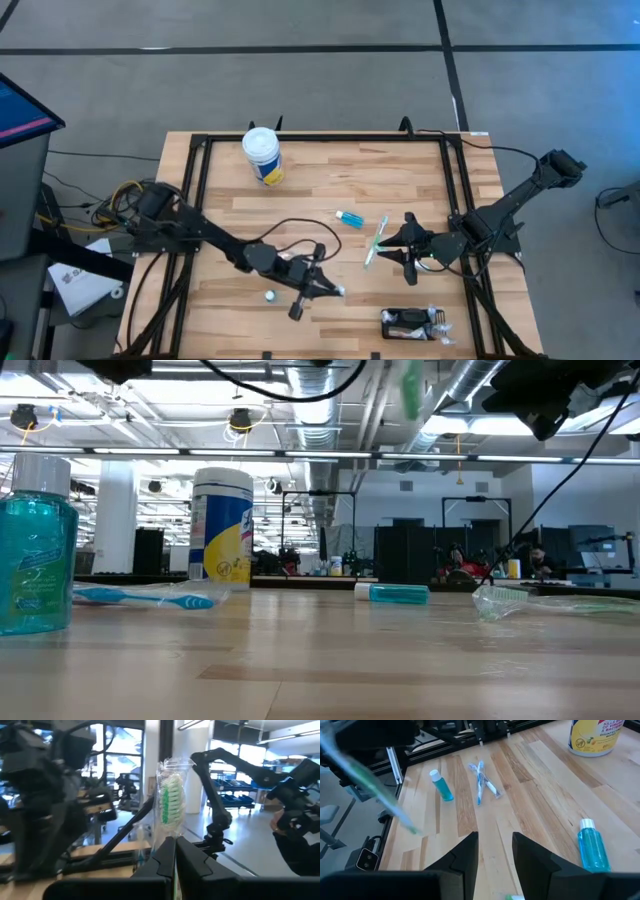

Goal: Pick & Place toothbrushing station
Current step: Put the left green toothbrush into the wire organizer

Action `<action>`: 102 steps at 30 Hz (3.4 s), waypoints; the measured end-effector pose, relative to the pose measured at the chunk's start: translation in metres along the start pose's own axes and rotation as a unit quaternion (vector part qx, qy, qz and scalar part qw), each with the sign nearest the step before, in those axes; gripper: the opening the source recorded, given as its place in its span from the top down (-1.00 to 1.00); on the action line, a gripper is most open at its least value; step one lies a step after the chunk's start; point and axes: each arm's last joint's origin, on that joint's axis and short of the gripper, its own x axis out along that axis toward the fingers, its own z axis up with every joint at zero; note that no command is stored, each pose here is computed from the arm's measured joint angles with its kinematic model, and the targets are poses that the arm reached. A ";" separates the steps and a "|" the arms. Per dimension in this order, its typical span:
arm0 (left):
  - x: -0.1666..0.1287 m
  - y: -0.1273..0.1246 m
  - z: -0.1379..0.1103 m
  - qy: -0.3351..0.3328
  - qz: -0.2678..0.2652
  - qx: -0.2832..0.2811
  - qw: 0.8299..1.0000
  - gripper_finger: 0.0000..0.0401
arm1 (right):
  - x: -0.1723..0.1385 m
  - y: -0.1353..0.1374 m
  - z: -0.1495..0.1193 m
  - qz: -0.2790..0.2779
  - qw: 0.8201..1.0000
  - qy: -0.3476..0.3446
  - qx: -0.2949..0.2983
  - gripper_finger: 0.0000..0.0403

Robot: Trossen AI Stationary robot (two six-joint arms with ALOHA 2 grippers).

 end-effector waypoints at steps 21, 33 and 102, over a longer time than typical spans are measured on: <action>0.059 -0.012 -0.015 -0.029 -0.073 0.010 0.997 1.00 | 0.000 0.000 0.000 0.000 1.000 0.001 -0.004 0.45; 0.087 -0.013 -0.022 -0.047 -0.097 0.012 0.994 1.00 | 0.000 0.000 0.000 -0.001 1.000 0.002 -0.005 0.45; 0.146 0.003 -0.057 -0.006 -0.117 0.035 0.992 1.00 | 0.000 -0.001 -0.001 -0.004 1.000 0.005 -0.007 0.45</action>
